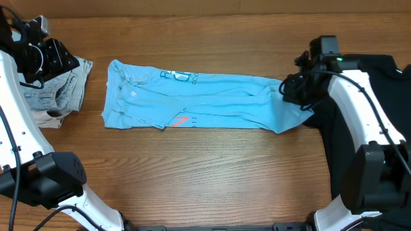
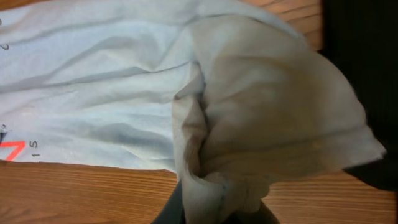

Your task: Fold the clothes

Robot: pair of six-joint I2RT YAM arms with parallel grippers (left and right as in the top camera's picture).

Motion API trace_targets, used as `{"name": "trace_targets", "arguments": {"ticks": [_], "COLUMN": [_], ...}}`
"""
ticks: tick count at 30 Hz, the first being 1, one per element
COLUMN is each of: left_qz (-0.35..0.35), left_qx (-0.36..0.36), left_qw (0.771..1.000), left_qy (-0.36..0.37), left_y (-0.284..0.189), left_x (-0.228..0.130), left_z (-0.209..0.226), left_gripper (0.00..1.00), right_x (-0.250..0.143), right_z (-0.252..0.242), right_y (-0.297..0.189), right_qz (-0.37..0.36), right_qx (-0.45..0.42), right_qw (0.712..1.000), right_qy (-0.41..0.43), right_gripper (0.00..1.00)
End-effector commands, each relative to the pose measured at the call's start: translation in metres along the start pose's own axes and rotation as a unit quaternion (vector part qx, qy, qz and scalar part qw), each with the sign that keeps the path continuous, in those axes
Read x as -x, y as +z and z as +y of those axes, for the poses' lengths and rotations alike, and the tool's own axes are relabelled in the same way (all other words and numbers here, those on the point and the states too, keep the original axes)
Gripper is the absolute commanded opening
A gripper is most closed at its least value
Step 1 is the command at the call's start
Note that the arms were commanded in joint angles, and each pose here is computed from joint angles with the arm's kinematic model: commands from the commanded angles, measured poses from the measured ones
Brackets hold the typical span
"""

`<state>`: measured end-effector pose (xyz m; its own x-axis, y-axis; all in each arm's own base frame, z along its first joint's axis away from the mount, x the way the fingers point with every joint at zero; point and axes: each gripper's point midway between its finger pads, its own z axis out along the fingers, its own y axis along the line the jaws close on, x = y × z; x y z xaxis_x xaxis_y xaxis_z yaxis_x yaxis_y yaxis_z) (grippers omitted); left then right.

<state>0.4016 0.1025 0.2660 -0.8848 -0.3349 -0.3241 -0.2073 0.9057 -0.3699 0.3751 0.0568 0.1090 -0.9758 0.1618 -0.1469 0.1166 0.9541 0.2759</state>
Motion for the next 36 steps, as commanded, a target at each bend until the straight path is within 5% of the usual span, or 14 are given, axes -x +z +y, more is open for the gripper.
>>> {"name": "trace_targets", "arguments": {"ticks": [1, 6, 9, 16, 24, 32, 36], "left_qz": [-0.015, -0.012, -0.011, -0.010, -0.011, -0.012, -0.012], "left_qx": [-0.010, -0.013, -0.014, -0.015, -0.013, -0.013, -0.013], "left_qw": [1.000, 0.999, 0.999, 0.999, 0.999, 0.999, 0.999], "left_qy": [0.026, 0.032, 0.035, 0.037, 0.037, 0.038, 0.038], "left_y": [-0.007, -0.006, -0.005, -0.004, -0.004, -0.004, -0.004], "left_x": [0.004, 0.003, 0.002, 0.002, 0.002, 0.003, 0.003], "left_z": [-0.013, -0.018, -0.021, -0.023, -0.022, -0.022, -0.022], "left_gripper": [0.41, 0.41, 0.41, 0.42, 0.44, 0.45, 0.44], "right_x": [-0.002, -0.003, -0.001, 0.007, 0.005, -0.018, -0.022], "right_z": [0.025, 0.054, 0.063, 0.057, -0.019, -0.018, -0.014], "right_y": [0.004, 0.013, 0.019, 0.016, 0.026, 0.069, 0.082], "right_qz": [-0.003, -0.014, -0.023, -0.031, -0.001, 0.063, 0.074], "right_qx": [0.000, 0.002, -0.003, -0.003, -0.029, 0.081, 0.095], "right_qw": [1.000, 0.998, 0.997, 0.997, 0.999, 0.994, 0.992], "right_qy": [-0.018, -0.057, -0.074, -0.064, 0.030, 0.039, 0.038], "right_gripper": [0.05, 0.12, 0.55, 0.56, 0.73, 0.68, 0.45]}}
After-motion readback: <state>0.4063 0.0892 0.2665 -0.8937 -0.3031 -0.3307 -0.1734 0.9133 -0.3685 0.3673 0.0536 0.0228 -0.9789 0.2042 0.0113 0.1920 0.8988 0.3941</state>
